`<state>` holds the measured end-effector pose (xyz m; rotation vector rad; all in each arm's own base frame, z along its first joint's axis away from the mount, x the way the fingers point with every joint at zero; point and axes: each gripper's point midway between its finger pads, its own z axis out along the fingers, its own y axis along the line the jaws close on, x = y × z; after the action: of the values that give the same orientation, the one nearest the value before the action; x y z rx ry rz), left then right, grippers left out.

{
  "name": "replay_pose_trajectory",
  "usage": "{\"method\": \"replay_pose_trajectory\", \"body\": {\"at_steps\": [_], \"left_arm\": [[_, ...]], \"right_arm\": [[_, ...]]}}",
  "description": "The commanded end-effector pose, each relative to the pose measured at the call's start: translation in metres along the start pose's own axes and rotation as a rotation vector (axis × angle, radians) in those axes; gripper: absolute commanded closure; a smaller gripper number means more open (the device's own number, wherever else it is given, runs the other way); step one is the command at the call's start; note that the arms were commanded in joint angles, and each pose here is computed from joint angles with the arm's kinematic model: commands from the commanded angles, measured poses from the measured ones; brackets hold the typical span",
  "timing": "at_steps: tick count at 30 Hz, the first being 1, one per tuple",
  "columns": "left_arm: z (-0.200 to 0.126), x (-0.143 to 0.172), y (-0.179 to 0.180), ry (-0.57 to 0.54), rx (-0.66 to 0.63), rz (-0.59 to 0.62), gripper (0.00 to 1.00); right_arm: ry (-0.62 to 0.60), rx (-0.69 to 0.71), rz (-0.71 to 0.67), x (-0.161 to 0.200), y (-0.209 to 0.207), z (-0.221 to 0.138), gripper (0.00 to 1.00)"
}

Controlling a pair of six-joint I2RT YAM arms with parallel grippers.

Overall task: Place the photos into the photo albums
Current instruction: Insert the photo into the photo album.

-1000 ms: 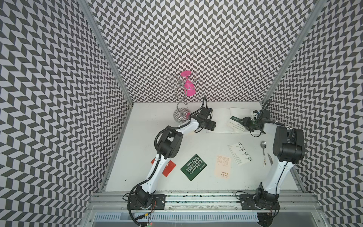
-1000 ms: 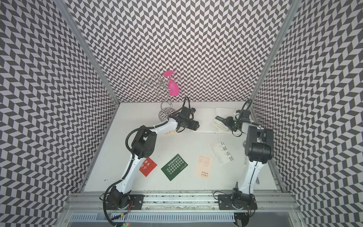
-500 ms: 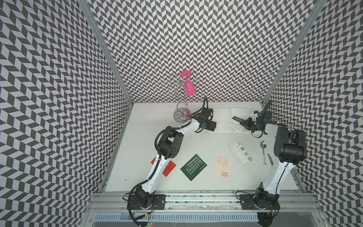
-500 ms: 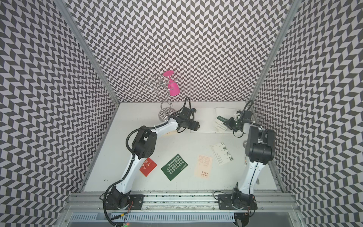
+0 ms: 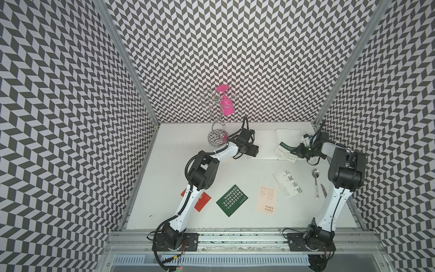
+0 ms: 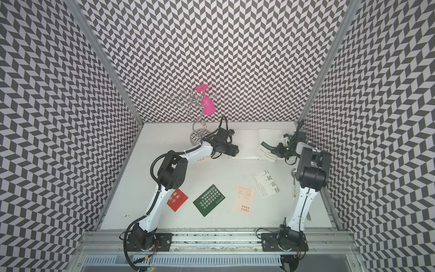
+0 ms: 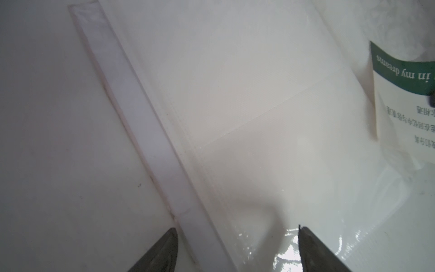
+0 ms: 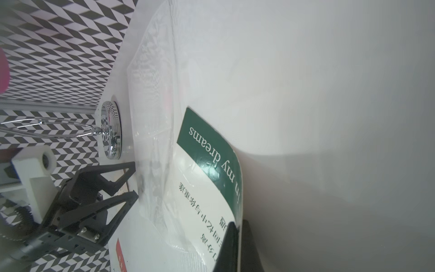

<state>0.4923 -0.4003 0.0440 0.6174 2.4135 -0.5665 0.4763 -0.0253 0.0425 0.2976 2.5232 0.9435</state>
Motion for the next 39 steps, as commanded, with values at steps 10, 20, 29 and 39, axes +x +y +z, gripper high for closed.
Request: {"method": "replay_pose_trajectory", "body": {"at_steps": [10,20,29,39], "left_arm": [[-0.019,-0.015,0.003,-0.023,0.002,0.005,0.19],[-0.023,-0.019,0.004,-0.031,-0.008,0.014,0.19],[-0.025,-0.02,0.008,-0.037,-0.025,0.027,0.19],[-0.024,-0.017,0.006,-0.03,-0.014,0.026,0.19]], "right_arm": [[0.102,-0.006,-0.108,0.011,0.0,0.003,1.0],[0.165,0.012,-0.137,0.014,0.009,0.021,1.0],[0.178,0.034,-0.144,0.011,0.018,0.02,1.0],[0.137,0.055,-0.164,-0.005,0.023,0.032,0.78]]}}
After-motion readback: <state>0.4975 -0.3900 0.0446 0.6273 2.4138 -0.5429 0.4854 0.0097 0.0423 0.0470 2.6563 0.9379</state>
